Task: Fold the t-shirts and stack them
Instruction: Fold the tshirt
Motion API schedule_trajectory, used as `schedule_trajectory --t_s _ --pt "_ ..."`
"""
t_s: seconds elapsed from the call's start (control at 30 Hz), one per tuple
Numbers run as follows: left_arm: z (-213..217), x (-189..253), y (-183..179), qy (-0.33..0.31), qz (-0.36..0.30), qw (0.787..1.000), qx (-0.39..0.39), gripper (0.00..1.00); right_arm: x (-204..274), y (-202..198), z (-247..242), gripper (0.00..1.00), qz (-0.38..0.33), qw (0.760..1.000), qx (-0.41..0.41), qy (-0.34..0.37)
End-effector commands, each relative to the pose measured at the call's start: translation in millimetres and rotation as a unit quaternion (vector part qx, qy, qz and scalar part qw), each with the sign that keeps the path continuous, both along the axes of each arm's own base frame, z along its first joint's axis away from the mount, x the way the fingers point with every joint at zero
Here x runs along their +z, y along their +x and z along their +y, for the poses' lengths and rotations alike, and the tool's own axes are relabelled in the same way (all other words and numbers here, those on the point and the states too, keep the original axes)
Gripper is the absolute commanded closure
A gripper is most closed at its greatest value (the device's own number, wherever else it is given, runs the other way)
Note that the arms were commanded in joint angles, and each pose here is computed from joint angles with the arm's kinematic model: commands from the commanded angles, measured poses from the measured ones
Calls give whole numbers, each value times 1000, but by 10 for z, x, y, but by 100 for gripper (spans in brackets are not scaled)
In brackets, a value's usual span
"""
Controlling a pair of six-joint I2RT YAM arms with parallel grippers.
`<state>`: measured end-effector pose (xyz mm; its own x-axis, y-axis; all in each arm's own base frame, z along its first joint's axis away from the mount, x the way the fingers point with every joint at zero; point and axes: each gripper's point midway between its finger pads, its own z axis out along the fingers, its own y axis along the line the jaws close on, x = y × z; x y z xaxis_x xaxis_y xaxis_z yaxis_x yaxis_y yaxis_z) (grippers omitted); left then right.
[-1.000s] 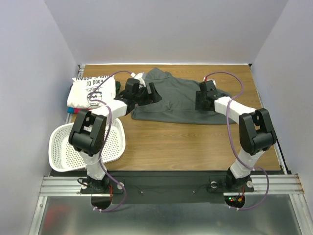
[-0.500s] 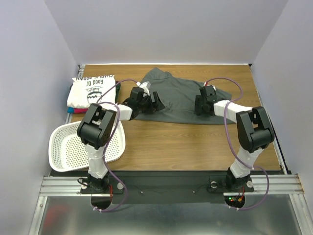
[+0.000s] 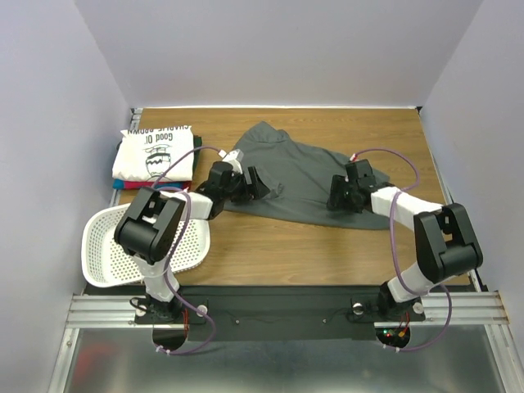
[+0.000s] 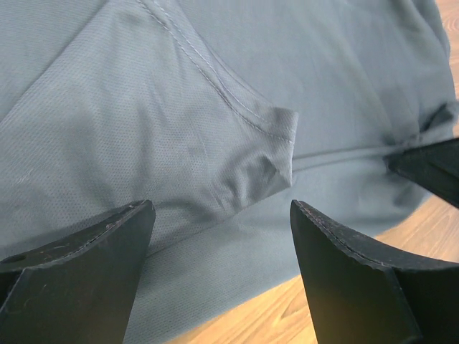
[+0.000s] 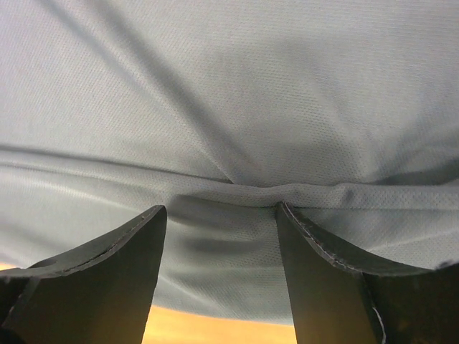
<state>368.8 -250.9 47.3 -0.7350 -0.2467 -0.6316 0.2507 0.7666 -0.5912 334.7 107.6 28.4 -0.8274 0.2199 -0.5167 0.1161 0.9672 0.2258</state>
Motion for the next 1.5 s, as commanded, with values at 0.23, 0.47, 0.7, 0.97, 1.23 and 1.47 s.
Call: schedule_trajectory --t_s 0.23,0.47,0.7,0.97,1.23,1.47 --pt "465 -506 -573 88 110 989 40 11 159 -462 -196 30 47 998 -40 -18" --pt "318 203 -87 77 33 995 55 10 658 244 -739 28 -32 990 -115 -80" --pt "77 466 15 71 3 997 33 10 577 470 -1351 29 -26 977 -185 -101" --pt "56 210 -87 78 22 997 19 10 316 563 -1663 35 -10 971 -219 -101" --pt "52 37 -176 74 39 996 12 10 225 738 -1813 40 -11 965 -236 -110" --pt "75 -28 -212 78 46 996 12 10 77 739 -1943 47 3 960 -249 -130"
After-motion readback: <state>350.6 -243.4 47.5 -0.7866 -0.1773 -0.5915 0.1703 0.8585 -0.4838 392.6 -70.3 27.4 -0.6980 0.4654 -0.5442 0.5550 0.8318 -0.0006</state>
